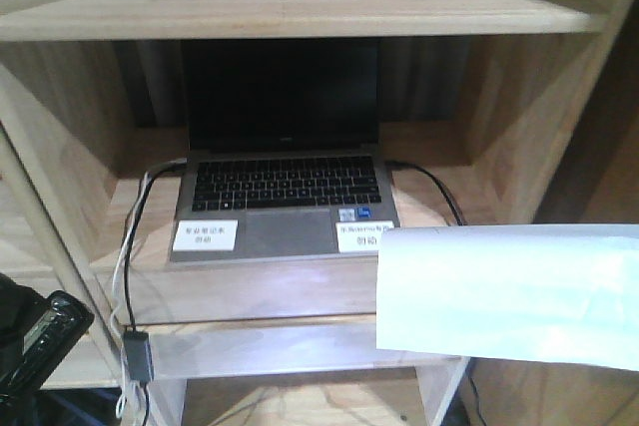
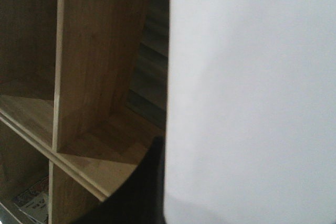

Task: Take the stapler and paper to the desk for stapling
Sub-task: 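Pull the paper sheet off the shelf toward the robot with the right gripper, then turn the base away from the shelf toward the wooden desk, holding both items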

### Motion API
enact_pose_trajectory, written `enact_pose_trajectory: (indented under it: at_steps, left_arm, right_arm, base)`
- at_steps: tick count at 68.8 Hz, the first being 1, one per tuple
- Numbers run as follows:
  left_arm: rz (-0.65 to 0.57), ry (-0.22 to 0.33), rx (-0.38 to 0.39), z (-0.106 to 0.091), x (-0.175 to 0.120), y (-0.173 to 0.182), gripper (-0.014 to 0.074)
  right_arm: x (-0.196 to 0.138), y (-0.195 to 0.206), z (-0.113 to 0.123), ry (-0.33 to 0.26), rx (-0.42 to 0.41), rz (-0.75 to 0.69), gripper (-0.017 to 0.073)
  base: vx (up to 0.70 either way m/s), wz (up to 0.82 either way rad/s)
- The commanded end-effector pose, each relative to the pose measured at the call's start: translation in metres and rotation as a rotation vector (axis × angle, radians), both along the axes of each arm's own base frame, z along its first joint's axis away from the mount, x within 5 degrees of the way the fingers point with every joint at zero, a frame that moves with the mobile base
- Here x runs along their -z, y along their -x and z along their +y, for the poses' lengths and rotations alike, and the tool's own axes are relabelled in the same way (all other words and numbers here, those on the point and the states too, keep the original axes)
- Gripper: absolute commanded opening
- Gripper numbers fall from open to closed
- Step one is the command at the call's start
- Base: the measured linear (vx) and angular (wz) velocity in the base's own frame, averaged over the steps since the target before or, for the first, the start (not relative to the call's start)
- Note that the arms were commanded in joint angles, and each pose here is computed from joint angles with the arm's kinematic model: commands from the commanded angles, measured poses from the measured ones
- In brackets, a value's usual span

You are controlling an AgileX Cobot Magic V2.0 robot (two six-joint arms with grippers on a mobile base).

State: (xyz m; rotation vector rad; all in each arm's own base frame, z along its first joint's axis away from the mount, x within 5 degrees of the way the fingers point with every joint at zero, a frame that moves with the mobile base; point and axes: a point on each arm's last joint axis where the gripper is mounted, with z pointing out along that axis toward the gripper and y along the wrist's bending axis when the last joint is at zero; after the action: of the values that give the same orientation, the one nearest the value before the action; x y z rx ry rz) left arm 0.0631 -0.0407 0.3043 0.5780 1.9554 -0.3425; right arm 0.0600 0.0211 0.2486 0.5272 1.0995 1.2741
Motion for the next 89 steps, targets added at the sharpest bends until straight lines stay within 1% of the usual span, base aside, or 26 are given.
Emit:
enact_pose_trajectory:
  at_steps: [1,15,29,89]
  left_arm:
    - [-0.105,0.076,-0.016,-0.0006,-0.0181,-0.0023,-0.0007]
    - [-0.105,0.076,-0.016,-0.0006,-0.0181,-0.0023,-0.0007]
    - [-0.105,0.076,-0.016,-0.0006,-0.0181,-0.0023,-0.0007]
    - [-0.105,0.076,-0.016,-0.0006,-0.0181,-0.0023,-0.0007]
  right_arm:
    - [-0.0132,0.0026,0.0014,-0.001,-0.019,-0.075,-0.0002]
    - [-0.0132,0.0026,0.0014,-0.001,-0.019,-0.075,-0.0002]
    - [-0.0133,0.0027,0.0015,-0.001,-0.019,-0.076,-0.0002]
    - [-0.0135,0.0028,0.0015,-0.002,-0.020,-0.079,-0.0002]
  base:
    - [-0.19,-0.04]
    - [-0.19,0.04]
    - [-0.16,0.29]
    - [-0.09,0.54]
